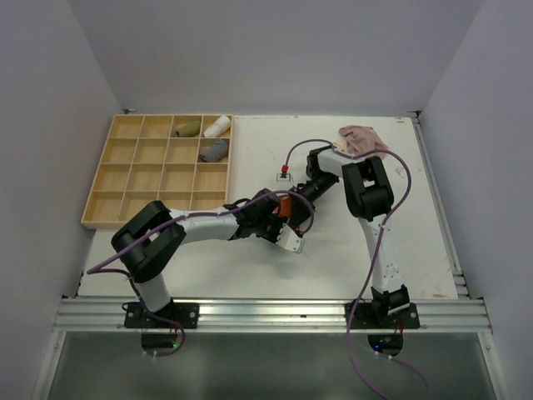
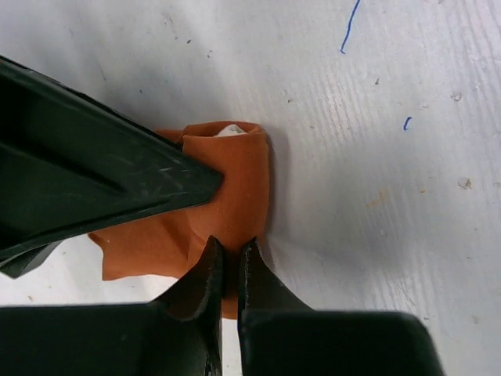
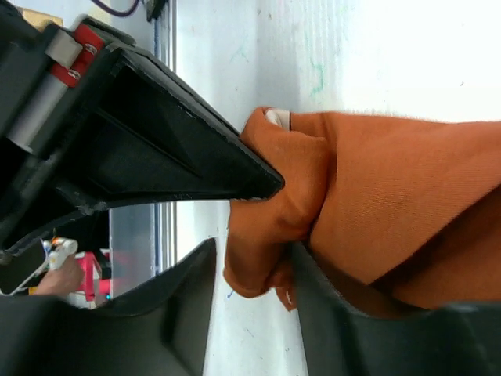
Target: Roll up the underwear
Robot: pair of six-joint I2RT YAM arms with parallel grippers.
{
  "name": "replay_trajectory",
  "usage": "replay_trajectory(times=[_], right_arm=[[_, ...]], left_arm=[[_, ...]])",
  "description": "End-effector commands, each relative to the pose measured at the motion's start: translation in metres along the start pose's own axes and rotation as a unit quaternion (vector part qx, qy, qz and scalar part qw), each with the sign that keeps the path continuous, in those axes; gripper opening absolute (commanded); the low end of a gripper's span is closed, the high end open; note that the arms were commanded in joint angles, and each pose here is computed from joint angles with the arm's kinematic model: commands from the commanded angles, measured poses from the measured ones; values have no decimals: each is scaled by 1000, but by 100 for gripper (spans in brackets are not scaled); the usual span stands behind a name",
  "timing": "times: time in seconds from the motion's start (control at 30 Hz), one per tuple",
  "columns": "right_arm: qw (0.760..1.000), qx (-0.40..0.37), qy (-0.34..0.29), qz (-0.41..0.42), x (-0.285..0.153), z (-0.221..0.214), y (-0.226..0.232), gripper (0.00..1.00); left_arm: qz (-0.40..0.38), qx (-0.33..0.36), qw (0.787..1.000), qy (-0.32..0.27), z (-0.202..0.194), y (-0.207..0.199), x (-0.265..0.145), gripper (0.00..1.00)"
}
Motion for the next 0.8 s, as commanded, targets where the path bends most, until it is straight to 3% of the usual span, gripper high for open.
replay_trajectory(times=[0.0, 0.03, 0.1, 0.13, 0.27, 0.33, 0.4, 0.43, 0.47, 0.5, 0.53, 0.57, 0.67, 0.73, 0.77], right_arm=[[999, 4, 29, -37, -25, 1, 22, 52], [998, -1, 29, -59, -34, 4, 25, 64], [994, -1, -3, -110, -65, 12, 33, 71], [990, -4, -15, -143, -82, 14, 45, 82], [950, -47, -117, -287, -159, 17, 83, 86], [907, -74, -184, -371, -199, 15, 98, 92], [846, -100, -250, -460, -235, 8, 136, 99], [826, -110, -267, -484, -241, 7, 146, 99], [794, -127, -302, -512, -247, 2, 177, 99], [759, -130, -317, -554, -252, 0, 178, 99], [741, -134, -331, -569, -253, -4, 185, 99], [707, -164, -351, -591, -254, -15, 215, 99], [689, -247, -316, -604, -240, -35, 224, 99], [710, -295, -278, -576, -215, -59, 237, 99], [709, -318, -246, -580, -209, -66, 237, 99]], left_arm=[[-88, -46, 995, -23, 5, -18, 4, 0], [-103, -53, 993, -25, 5, -21, 3, 0], [-140, -85, 986, -28, 7, -31, -1, 0], [-153, -97, 983, -31, 7, -35, -1, 0], [-197, -165, 966, -33, 7, -43, 0, 0], [-209, -207, 956, -26, 4, -39, 1, 0], [-234, -241, 941, -25, 0, -37, 7, 0], [-238, -257, 936, -21, -6, -36, 9, 0], [-254, -275, 927, -17, -11, -40, 17, 0], [-260, -290, 921, -15, -12, -33, 18, 0], [-266, -307, 914, -13, -20, -31, 20, 0], [-274, -320, 907, -14, -25, -25, 29, 0], [-289, -373, 882, -1, -41, -19, 40, 0], [-298, -400, 867, 3, -50, -18, 42, 0], [-310, -411, 857, -3, -53, -16, 47, 0]])
Point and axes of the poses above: each gripper's point midway between its finger pads, its own x axis out along the fingers, its own y axis along the line the jaws close on, z = x × y, the point moved 10 cm from there along -x, back along the fingers, and after that the axes turned 13 degrees about x, right-handed, at the moved point
